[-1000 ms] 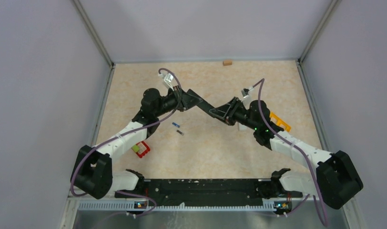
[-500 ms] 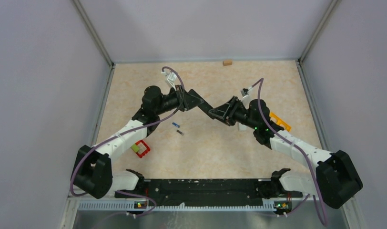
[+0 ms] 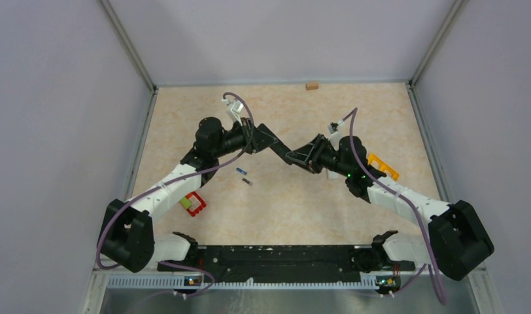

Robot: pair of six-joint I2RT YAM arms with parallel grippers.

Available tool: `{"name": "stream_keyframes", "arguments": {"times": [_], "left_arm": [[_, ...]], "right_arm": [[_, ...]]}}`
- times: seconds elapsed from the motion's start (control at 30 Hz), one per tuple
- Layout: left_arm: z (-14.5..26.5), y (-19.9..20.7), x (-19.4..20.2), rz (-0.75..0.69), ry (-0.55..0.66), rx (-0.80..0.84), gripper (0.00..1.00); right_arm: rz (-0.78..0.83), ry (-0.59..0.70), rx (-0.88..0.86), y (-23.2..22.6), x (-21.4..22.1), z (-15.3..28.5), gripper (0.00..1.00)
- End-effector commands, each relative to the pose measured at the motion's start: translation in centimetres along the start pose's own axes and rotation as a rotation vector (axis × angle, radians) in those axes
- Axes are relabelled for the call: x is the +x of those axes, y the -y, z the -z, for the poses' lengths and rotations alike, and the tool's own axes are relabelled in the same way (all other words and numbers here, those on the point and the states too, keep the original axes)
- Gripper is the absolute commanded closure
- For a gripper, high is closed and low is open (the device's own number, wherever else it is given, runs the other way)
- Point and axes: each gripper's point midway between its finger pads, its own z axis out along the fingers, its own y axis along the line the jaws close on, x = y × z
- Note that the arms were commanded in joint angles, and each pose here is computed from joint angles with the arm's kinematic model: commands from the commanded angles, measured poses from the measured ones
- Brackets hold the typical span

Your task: Load the batteries into the remote control

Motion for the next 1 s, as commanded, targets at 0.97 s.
{"name": "stream_keyframes", "arguments": {"times": [0.97], "left_arm": [[0.3, -3.8, -0.2, -0.202, -0.011, -0.168, 1.00]], "right_arm": [[0.063, 0.086, -0.184, -3.5, -0.8, 2.5, 1.00]]}}
